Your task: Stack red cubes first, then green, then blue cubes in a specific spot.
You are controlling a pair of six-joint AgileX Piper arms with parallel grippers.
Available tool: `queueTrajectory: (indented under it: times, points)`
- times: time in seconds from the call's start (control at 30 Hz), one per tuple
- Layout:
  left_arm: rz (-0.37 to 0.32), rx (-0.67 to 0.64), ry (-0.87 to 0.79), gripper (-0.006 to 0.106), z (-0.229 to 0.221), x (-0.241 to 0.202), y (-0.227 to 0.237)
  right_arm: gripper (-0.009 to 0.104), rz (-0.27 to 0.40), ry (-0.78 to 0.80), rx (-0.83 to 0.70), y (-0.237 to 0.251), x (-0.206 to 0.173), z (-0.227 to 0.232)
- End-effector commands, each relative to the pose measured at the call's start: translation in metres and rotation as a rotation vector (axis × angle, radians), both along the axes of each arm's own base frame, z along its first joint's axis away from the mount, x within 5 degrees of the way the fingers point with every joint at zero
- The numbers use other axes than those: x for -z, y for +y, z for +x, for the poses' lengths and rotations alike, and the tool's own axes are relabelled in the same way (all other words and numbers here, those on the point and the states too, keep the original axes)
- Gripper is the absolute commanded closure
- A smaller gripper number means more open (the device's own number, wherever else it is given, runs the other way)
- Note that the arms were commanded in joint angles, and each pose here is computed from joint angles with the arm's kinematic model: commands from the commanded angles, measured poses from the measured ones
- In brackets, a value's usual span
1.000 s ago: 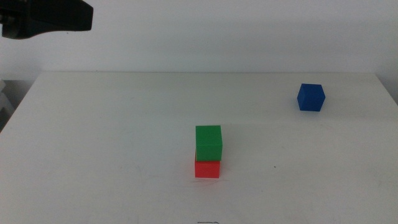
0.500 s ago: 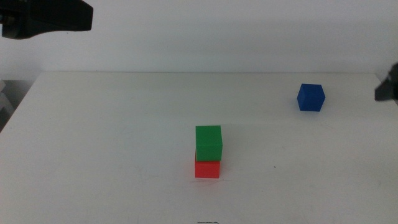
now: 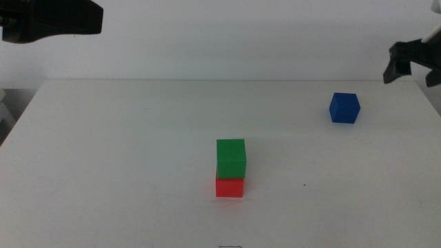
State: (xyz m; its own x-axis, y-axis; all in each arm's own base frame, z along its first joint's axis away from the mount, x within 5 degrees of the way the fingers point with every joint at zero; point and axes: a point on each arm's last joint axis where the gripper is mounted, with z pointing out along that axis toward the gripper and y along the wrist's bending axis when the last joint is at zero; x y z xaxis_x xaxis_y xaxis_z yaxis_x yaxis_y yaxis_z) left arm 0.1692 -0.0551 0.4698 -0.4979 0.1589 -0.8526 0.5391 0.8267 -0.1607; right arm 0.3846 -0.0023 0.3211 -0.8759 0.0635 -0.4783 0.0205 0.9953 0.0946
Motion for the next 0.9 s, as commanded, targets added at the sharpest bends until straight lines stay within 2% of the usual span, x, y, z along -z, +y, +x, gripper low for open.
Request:
queueTrajectory:
  times: [0.0, 0.27, 0.53, 0.87]
  points:
    - [-0.057, -0.006, -0.075, 0.009, -0.005, -0.013, -0.002, 0.001, -0.016, -0.101, -0.012, 0.0, -0.027, 0.008]
    - [-0.057, -0.006, -0.075, 0.009, -0.005, -0.013, -0.002, 0.002, -0.024, -0.083, -0.033, 0.006, -0.016, 0.048]
    - [-0.057, -0.006, -0.075, 0.009, -0.005, -0.013, -0.002, 0.002, -0.104, -0.049, -0.097, 0.03, 0.01, 0.078]
    - [-0.057, -0.006, -0.075, 0.009, -0.005, -0.013, -0.002, 0.002, -0.089, -0.023, -0.063, 0.039, 0.034, 0.103]
